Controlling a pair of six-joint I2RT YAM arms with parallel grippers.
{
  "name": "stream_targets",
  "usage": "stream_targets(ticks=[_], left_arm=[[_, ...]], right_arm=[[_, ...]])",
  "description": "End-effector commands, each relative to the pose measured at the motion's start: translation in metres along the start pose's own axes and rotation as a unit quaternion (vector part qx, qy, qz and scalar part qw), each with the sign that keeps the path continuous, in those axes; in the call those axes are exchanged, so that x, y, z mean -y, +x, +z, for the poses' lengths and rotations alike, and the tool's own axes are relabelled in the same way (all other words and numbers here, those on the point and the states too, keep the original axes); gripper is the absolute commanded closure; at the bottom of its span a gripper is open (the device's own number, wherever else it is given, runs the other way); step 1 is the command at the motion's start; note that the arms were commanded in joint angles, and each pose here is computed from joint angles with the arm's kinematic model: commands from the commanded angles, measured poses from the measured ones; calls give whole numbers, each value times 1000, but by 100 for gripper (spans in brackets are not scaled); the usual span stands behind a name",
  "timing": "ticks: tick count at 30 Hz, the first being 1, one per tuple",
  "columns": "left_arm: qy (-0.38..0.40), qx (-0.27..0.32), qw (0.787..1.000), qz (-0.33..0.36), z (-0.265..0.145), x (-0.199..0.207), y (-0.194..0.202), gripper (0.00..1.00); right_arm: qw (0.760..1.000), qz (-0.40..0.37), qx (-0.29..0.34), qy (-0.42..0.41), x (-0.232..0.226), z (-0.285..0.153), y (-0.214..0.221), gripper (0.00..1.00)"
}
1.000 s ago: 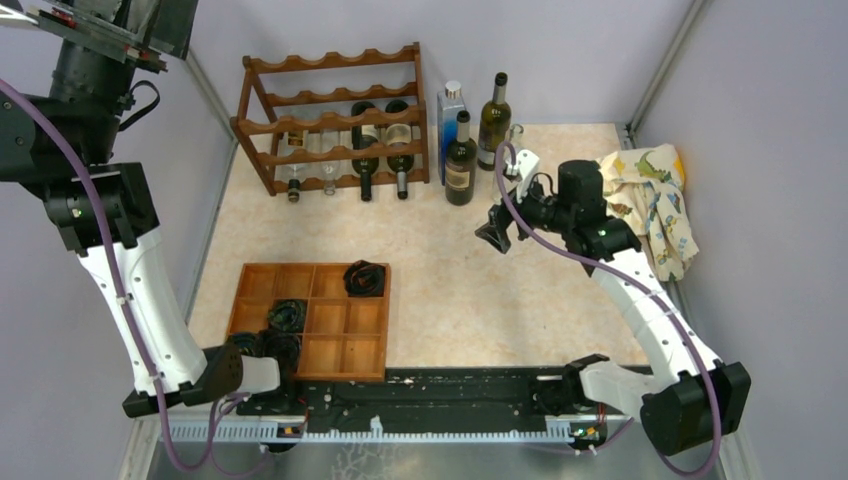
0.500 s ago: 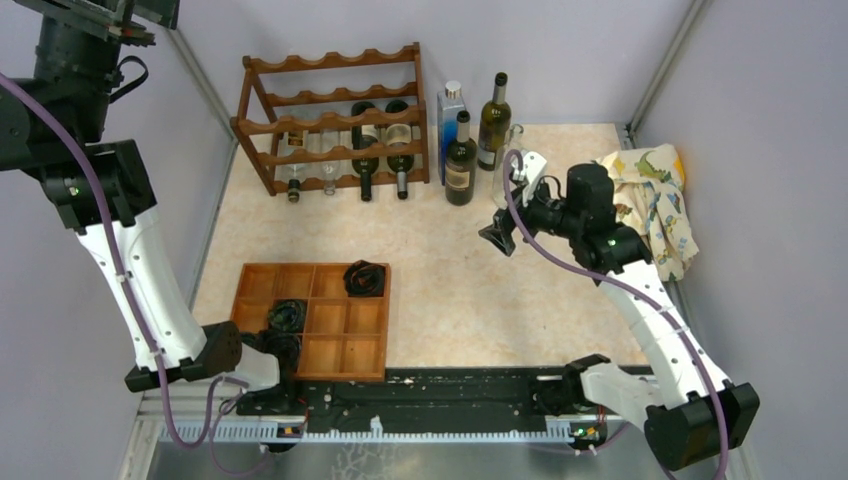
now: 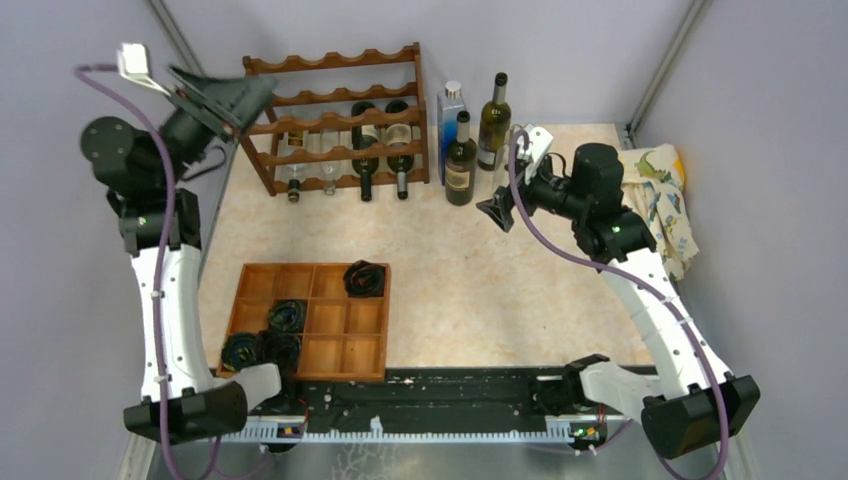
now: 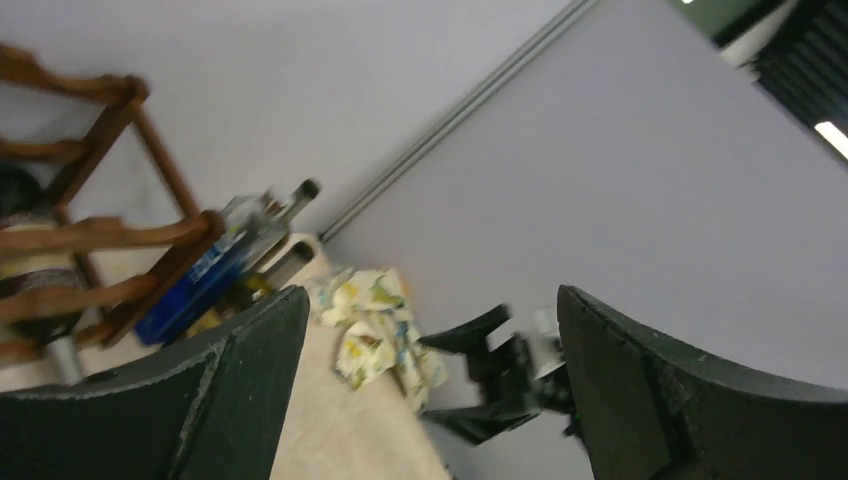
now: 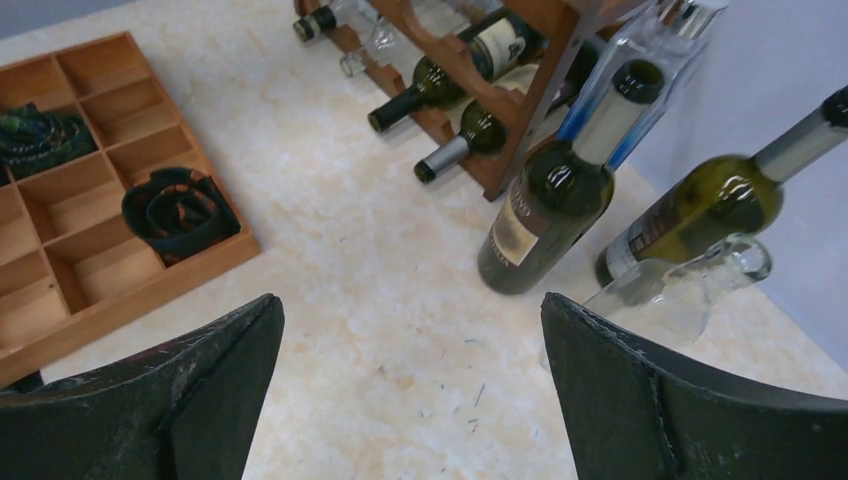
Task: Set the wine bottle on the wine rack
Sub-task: Pick up the wine bottle from the center of the board.
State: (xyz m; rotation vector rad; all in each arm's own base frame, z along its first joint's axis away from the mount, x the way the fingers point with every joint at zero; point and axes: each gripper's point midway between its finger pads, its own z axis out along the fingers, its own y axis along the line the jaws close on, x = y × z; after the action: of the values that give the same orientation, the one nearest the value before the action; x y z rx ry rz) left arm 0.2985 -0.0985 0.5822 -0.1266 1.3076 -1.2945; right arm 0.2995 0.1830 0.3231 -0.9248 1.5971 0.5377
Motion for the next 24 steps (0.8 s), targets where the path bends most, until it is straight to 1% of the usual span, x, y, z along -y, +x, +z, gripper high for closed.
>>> stream_targets(ticks=[1, 3, 5, 6, 7, 10, 13, 16, 18, 21, 24], left_arm=[[-43, -35, 989, 137, -38, -34, 44, 1], [-63, -38, 986, 151, -57, -55, 67, 1], [-74, -49, 989, 116, -73, -77, 94, 1], [-76, -56, 992, 88, -81, -86, 109, 1], [-86, -71, 993, 48, -89, -106, 128, 1], [-100, -92, 990, -26, -103, -130, 159, 2], [-112, -84, 989, -40, -110, -139, 167, 2], [-139, -69, 988, -16, -114, -149, 164, 2], [-153, -65, 986, -7, -116, -156, 164, 2], [-174, -53, 983, -30, -119, -170, 166, 2], [-169, -46, 982, -68, -117, -180, 172, 1]], right_arm=[[998, -14, 58, 34, 20, 3, -42, 2], [997, -7, 61, 36, 25, 10, -45, 2], [997, 5, 61, 39, 32, 18, -49, 2], [997, 11, 58, 42, 37, 23, -51, 2], [997, 16, 53, 44, 42, 28, -52, 2], [998, 17, 31, 49, 57, 41, -56, 3], [998, 19, -2, 56, 73, 54, -49, 5], [997, 31, -33, 57, 87, 72, -39, 11], [997, 43, -39, 59, 94, 84, -37, 14], [995, 47, -49, 68, 106, 100, -32, 17], [995, 52, -58, 68, 114, 115, -26, 19]])
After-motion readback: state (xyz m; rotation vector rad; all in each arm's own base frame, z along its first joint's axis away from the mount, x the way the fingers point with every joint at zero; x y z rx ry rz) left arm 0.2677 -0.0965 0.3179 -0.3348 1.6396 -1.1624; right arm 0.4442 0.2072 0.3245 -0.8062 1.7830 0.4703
